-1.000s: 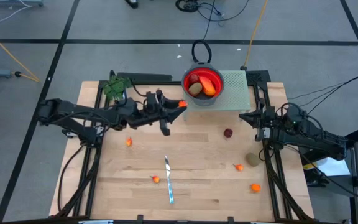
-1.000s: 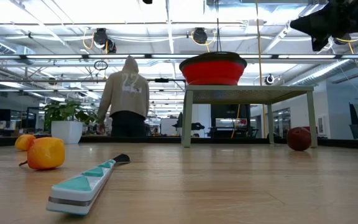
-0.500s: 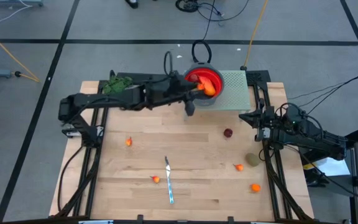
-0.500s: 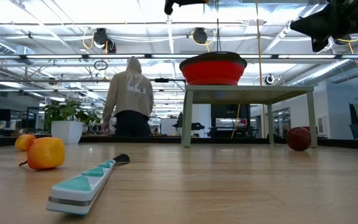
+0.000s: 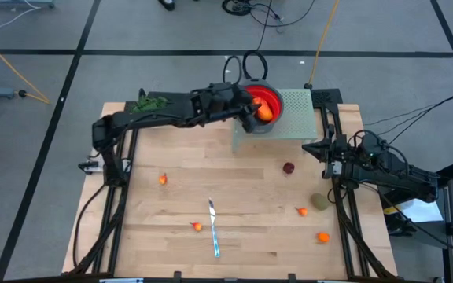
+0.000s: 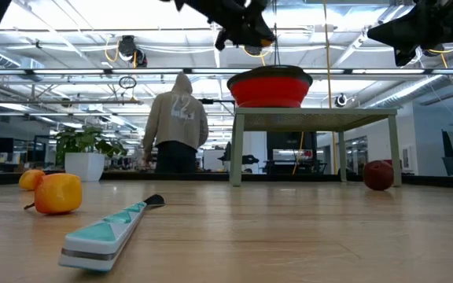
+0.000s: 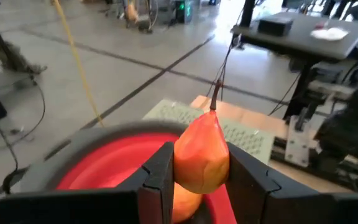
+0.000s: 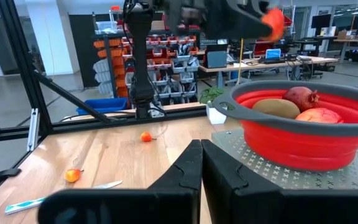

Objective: Pick & Place Fruit
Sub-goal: Put the peach into the red strainer bowl on the shelf

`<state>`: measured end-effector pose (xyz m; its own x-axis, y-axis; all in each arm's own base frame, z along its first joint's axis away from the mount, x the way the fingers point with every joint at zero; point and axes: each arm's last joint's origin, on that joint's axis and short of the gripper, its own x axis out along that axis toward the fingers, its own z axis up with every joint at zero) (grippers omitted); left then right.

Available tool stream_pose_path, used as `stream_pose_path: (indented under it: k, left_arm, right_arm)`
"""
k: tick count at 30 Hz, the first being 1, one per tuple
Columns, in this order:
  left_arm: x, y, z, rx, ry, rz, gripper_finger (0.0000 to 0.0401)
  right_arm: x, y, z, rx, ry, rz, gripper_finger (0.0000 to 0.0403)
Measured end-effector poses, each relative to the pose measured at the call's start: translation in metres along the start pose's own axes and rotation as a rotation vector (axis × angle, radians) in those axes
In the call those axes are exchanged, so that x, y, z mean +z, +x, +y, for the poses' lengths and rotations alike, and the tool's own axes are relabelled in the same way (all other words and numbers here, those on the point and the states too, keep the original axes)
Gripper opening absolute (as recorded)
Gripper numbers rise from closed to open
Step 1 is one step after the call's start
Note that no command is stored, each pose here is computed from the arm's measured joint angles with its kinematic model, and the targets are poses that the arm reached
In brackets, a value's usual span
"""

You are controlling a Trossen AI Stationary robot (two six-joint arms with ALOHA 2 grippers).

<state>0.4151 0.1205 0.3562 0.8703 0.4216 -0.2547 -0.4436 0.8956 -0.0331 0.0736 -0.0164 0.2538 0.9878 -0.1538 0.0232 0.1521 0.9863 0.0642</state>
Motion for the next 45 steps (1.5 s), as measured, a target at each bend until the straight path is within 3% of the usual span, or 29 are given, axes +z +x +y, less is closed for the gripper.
stream_pose_path:
  k: [13,30,45]
  left_arm:
    - [-0.024,0.010,0.016,0.050,-0.013,0.180,0.0108]
    - [-0.026,0.010,0.015,0.058,-0.002,0.210,0.0111]
    - [-0.031,0.009,0.016,0.064,0.007,0.255,0.0192]
  right_arm:
    - [-0.003,0.000,0.000,-0.002,0.002,0.036,0.0000]
    - [-0.005,0.000,0.000,-0.003,0.005,0.051,0.0000]
    - [-0.005,0.000,0.000,-0.003,0.005,0.051,0.0000]
